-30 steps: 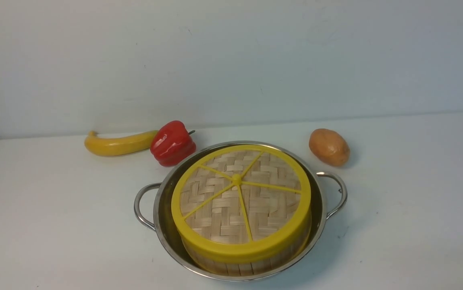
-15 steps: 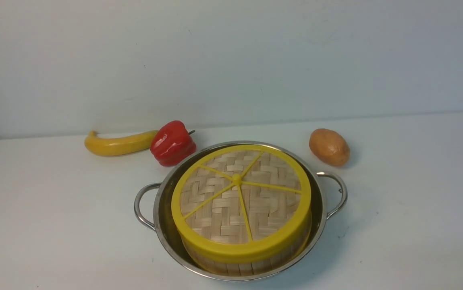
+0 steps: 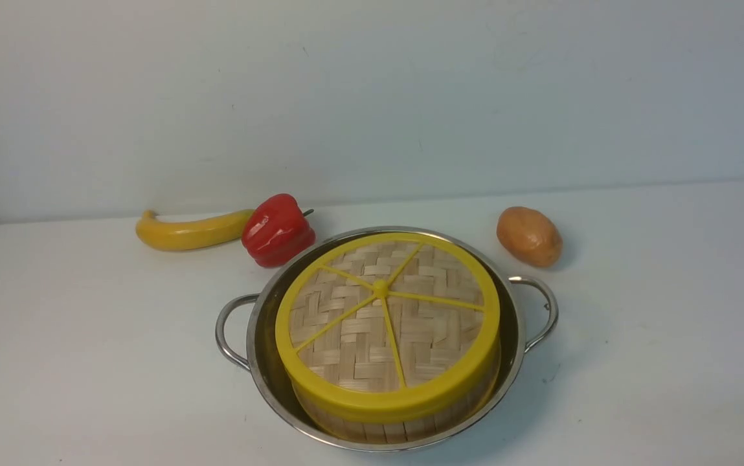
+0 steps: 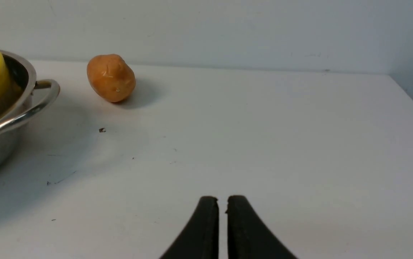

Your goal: Place the steamer in the pot on the white table, and put the lid on the steamer.

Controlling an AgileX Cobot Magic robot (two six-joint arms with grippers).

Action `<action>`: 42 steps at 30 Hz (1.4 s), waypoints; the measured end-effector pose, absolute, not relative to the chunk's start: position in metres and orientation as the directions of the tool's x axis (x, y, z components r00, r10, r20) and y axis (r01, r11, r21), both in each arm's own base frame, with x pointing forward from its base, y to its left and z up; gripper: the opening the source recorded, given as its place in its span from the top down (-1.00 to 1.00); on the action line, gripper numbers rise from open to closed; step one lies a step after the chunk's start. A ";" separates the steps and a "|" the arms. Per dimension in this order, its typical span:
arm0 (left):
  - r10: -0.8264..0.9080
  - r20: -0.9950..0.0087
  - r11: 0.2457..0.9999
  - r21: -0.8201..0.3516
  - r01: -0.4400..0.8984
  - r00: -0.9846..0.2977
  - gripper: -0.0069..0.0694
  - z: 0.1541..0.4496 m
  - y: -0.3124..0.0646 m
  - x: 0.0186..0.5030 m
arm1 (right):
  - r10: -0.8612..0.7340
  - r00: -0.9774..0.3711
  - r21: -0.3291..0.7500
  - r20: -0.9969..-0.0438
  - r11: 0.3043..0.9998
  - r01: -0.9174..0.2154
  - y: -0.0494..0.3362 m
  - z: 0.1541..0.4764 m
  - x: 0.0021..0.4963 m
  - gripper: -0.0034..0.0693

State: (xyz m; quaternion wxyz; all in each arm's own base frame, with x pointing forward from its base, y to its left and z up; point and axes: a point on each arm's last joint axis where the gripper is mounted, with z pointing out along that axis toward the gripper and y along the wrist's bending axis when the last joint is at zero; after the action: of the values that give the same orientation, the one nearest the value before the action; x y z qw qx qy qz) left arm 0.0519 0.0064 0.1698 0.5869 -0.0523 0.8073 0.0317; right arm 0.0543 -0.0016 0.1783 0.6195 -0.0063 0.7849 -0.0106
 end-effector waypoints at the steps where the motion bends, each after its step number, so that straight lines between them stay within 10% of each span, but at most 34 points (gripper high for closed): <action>1: -0.047 -0.951 0.993 -0.010 -0.122 -0.306 0.17 0.170 0.006 0.052 | -0.023 -0.232 -0.024 -0.972 1.000 0.003 -0.002 0.178 0.054 0.81; 42: -0.047 -0.951 0.993 -0.010 -0.122 -0.306 0.17 0.170 0.006 0.052 | -0.030 -0.232 -0.032 -0.972 0.999 0.004 -0.002 0.178 0.054 0.75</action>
State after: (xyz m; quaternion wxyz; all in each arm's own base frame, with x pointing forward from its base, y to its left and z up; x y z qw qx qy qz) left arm 0.0519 0.0064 0.1698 0.5869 -0.0523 0.8073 0.0317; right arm 0.0543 -0.0018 0.1783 0.6195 -0.0083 0.7848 -0.0137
